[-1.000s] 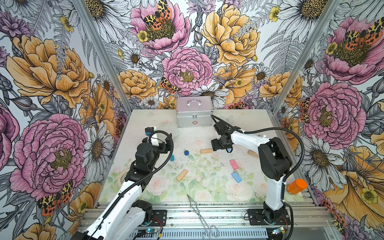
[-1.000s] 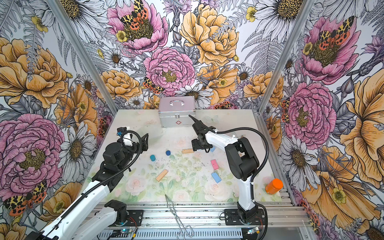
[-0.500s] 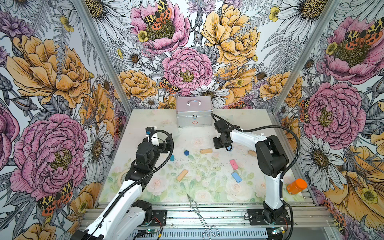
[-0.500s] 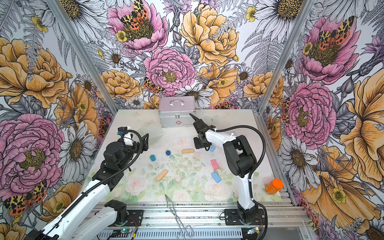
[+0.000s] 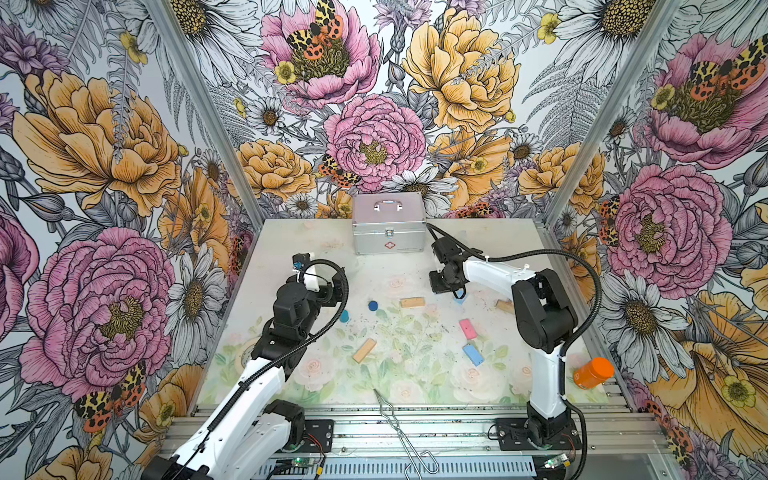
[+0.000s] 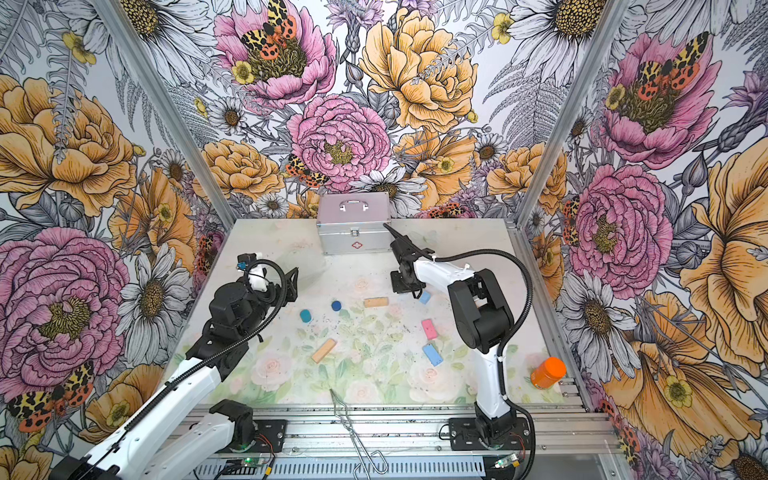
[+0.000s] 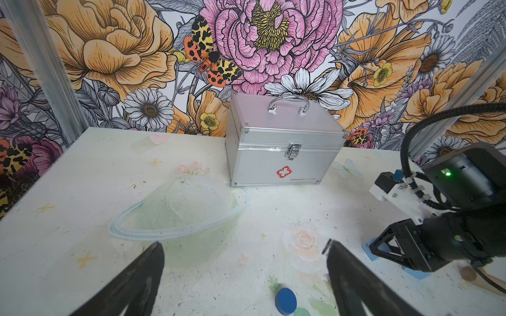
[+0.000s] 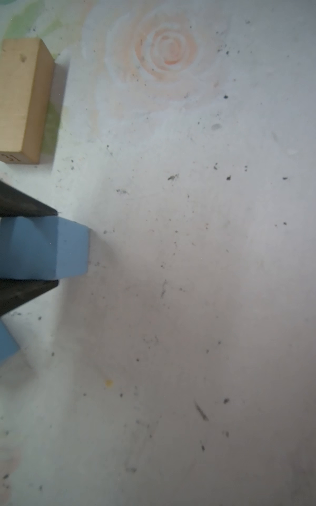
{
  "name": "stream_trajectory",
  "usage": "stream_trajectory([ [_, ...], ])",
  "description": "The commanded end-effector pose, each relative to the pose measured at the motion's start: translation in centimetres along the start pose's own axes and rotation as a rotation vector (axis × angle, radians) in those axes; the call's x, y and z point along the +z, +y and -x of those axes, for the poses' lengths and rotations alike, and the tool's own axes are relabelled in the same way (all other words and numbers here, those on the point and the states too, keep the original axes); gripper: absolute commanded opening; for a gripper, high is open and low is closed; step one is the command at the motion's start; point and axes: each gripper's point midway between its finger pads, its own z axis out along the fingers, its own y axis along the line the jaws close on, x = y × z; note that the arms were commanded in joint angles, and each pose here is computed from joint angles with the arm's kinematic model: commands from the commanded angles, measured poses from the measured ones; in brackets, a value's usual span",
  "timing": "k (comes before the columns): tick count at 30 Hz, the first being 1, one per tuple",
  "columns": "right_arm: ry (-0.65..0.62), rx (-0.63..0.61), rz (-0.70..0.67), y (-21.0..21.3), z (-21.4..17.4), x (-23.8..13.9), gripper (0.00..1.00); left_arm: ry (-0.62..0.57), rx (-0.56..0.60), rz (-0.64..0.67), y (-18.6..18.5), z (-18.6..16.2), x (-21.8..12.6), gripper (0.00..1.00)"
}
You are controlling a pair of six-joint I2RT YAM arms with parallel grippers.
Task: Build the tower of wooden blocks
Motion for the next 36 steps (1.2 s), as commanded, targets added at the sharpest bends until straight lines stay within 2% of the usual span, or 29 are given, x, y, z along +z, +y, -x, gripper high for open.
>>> stream_trajectory([
  [1, -0.002, 0.043, -0.06, -2.3, -0.5, -0.6, 0.0, -0.026, -0.009, -0.022, -0.7, 1.4, -0.1, 0.94],
  [7, 0.008, 0.074, -0.084, -3.7, -1.0, -0.5, 0.0, -0.023, -0.009, -0.03, -0.8, 1.3, -0.1, 0.94],
  [9, 0.01, 0.076, -0.083, -3.8, -1.1, -0.5, 0.05, -0.023, -0.01, -0.031, -0.9, 1.3, -0.1, 0.94],
  [15, -0.005, 0.076, -0.063, -3.4, -0.5, -0.9, 0.47, -0.022, -0.012, -0.033, -0.9, 1.4, -0.1, 0.94],
  [18, -0.02, 0.075, -0.052, -3.1, 0.0, -1.4, 0.65, -0.019, -0.013, -0.04, -1.2, 1.3, -0.2, 0.93],
  [21, -0.043, 0.076, -0.048, -3.0, 0.7, -2.1, 0.76, -0.013, -0.016, -0.047, -1.5, 1.2, -0.2, 0.93],
  [25, -0.103, 0.076, -0.06, -3.0, 2.0, -4.2, 0.83, 0.018, -0.056, -0.065, -2.3, 0.7, -0.2, 0.92],
  [28, -0.174, 0.079, -0.076, -3.1, 3.3, -6.8, 0.85, 0.096, -0.101, -0.067, -3.3, -0.1, -0.1, 0.89],
  [35, -0.387, 0.102, -0.109, -3.4, 6.1, -14.5, 0.85, 0.39, -0.148, -0.002, -5.5, -4.7, -1.1, 0.81],
  [36, -0.419, 0.109, -0.104, -3.3, 6.4, -15.4, 0.85, 0.409, -0.151, 0.045, -5.0, -5.1, -1.3, 0.8],
])
